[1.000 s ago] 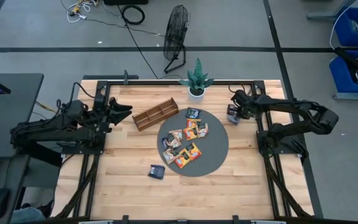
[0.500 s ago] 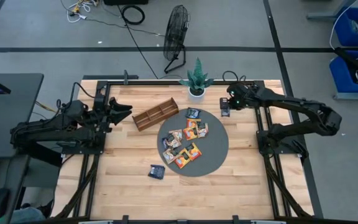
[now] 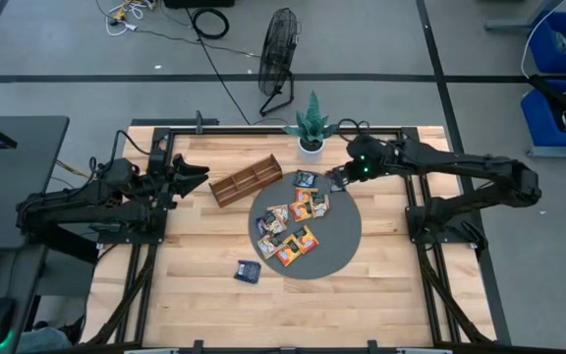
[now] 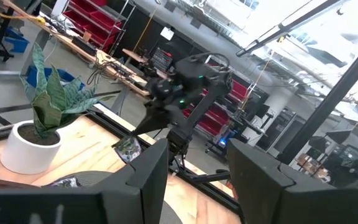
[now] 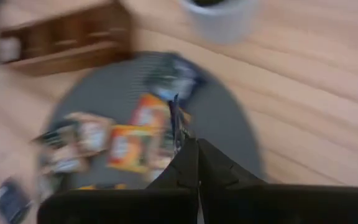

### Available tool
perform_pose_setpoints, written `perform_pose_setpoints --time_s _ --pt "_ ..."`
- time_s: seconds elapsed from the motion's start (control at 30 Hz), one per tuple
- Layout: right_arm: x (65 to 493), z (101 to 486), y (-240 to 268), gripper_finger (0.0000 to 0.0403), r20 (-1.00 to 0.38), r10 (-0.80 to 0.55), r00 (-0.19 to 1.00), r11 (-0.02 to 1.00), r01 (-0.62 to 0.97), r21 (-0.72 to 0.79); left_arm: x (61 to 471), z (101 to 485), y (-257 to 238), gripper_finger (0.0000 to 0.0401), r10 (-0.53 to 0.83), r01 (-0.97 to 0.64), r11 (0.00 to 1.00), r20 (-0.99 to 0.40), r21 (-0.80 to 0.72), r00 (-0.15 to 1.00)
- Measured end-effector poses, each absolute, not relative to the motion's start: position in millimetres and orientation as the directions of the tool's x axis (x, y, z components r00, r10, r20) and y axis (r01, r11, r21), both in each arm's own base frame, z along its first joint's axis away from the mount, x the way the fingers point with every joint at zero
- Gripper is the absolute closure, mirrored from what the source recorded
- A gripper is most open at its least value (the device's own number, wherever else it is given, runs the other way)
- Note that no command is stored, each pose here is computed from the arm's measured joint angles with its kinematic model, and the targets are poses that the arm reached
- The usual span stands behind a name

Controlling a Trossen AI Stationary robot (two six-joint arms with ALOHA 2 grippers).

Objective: Pick & Place Tea
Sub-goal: Put the purple tea bag into the middle section of the wooden organizer

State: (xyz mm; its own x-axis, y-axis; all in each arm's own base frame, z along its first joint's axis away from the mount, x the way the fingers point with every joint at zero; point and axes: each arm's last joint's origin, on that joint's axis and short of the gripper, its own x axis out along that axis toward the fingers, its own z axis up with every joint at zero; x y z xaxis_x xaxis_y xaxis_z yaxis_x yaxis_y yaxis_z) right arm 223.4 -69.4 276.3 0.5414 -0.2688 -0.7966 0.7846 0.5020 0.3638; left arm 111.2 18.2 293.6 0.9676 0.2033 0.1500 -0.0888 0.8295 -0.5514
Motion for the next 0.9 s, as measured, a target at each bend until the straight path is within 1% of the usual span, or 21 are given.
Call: perform_pose_setpoints --time_s 0.1,0.2,0.27,0.37,0.47,0.53,0.63,0.8,0.9 --pt "238.2 297.2 -57.4 0.0403 -0.694 -0.244 0.677 0.636 0.652 0.412 111.1 293.8 18.2 0.0229 0.203 -0.085 0.825 0.152 -0.558 0.967" --pt "251.1 320.5 -47.3 0.0403 -0.551 -0.230 0.802 0.714 0.524 0.465 111.1 294.5 18.2 0.0229 0.203 -0.081 0.826 0.160 -0.558 0.966" --pt "258.2 336.8 -42.5 0.0403 -0.430 -0.223 0.875 0.758 0.432 0.488 112.0 295.3 18.3 0.0229 0.202 -0.076 0.827 0.168 -0.557 0.965" --pt "266.1 358.4 -38.6 0.0403 -0.254 -0.216 0.943 0.797 0.321 0.511 116.2 294.6 19.0 0.0229 0.203 -0.078 0.823 0.163 -0.562 0.966" --pt "272.8 371.4 -38.9 0.0403 -0.158 -0.219 0.963 0.818 0.269 0.508 123.7 295.6 20.1 0.0229 0.202 -0.064 0.810 0.175 -0.584 0.964" --pt "278.0 377.8 -39.6 0.0403 -0.125 -0.220 0.967 0.832 0.253 0.493 130.1 294.4 21.0 0.0226 0.201 -0.060 0.796 0.168 -0.602 0.965" --pt "287.3 382.3 -40.5 0.0403 -0.119 -0.207 0.971 0.846 0.238 0.477 139.7 295.6 21.7 0.0215 0.177 -0.027 0.802 0.195 -0.597 0.965" --pt "306.9 382.8 -38.5 0.0403 -0.134 -0.123 0.983 0.864 0.173 0.473 153.8 301.6 22.3 0.0185 0.127 0.027 0.881 0.290 -0.473 0.949" --pt "320.0 381.8 -34.2 0.0403 -0.143 -0.089 0.986 0.869 0.147 0.473 161.2 301.7 23.9 0.0166 0.129 0.031 0.888 0.314 -0.459 0.941"
